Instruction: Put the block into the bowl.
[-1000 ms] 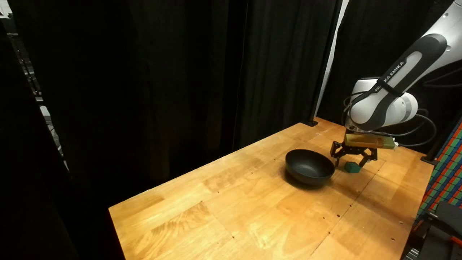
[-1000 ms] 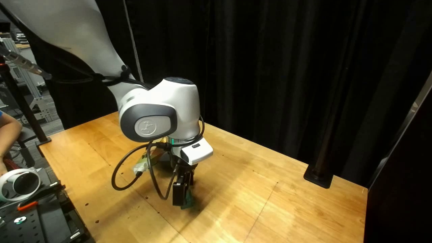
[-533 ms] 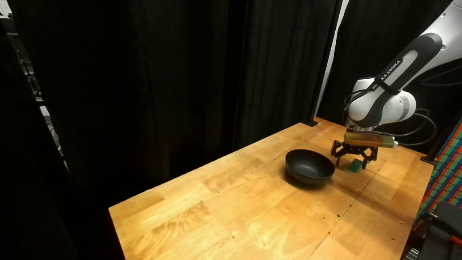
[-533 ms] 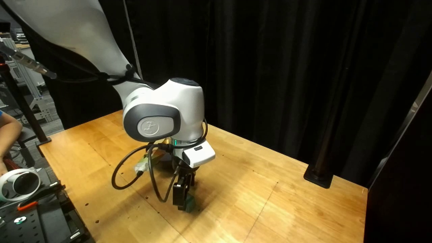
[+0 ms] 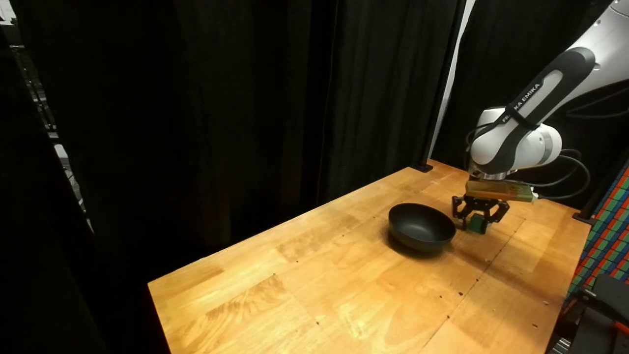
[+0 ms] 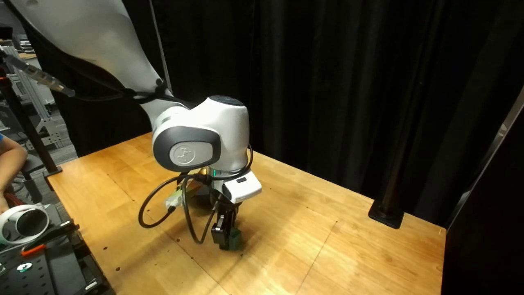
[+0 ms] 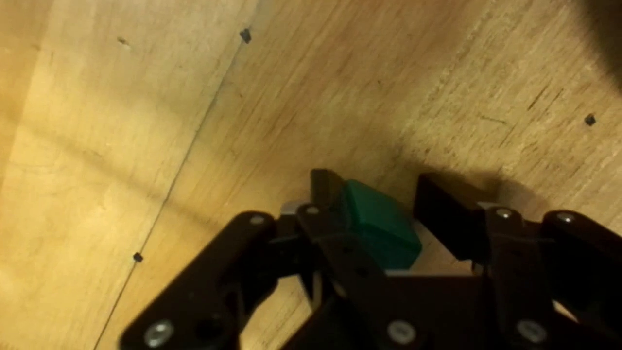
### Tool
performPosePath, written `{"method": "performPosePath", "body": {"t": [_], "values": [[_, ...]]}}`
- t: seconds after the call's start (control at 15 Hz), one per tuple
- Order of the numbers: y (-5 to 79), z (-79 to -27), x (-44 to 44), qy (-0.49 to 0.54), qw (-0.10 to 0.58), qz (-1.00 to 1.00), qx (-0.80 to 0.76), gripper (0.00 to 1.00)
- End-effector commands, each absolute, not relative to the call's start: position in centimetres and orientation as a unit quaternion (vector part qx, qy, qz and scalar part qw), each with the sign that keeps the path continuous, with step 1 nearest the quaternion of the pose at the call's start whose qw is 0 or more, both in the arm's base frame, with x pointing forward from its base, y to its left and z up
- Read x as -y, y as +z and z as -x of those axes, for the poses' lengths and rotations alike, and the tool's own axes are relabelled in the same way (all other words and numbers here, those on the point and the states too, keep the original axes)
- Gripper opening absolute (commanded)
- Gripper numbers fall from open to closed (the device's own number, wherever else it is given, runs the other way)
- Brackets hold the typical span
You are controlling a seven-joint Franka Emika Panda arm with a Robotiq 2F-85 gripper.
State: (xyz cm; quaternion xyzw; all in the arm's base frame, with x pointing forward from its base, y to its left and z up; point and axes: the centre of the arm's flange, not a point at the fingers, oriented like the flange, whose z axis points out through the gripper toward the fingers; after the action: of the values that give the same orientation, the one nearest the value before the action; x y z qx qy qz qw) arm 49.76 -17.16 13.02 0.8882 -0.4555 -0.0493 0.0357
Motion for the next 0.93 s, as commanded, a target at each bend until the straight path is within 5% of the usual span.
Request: {"method": "performPosePath", "body": {"t": [0.0,0.2,0.87], "values": [[13.2,-50.1,17.2,-0.05,0.037,-0.89,0.452,0.19],[15.5,-49.9,15.6,-0.043,0.038,-0.901,0.431,0.11],[26.5,-49.4,4.8,-0.002,-0.012,-0.949,0.315,0.11]]}}
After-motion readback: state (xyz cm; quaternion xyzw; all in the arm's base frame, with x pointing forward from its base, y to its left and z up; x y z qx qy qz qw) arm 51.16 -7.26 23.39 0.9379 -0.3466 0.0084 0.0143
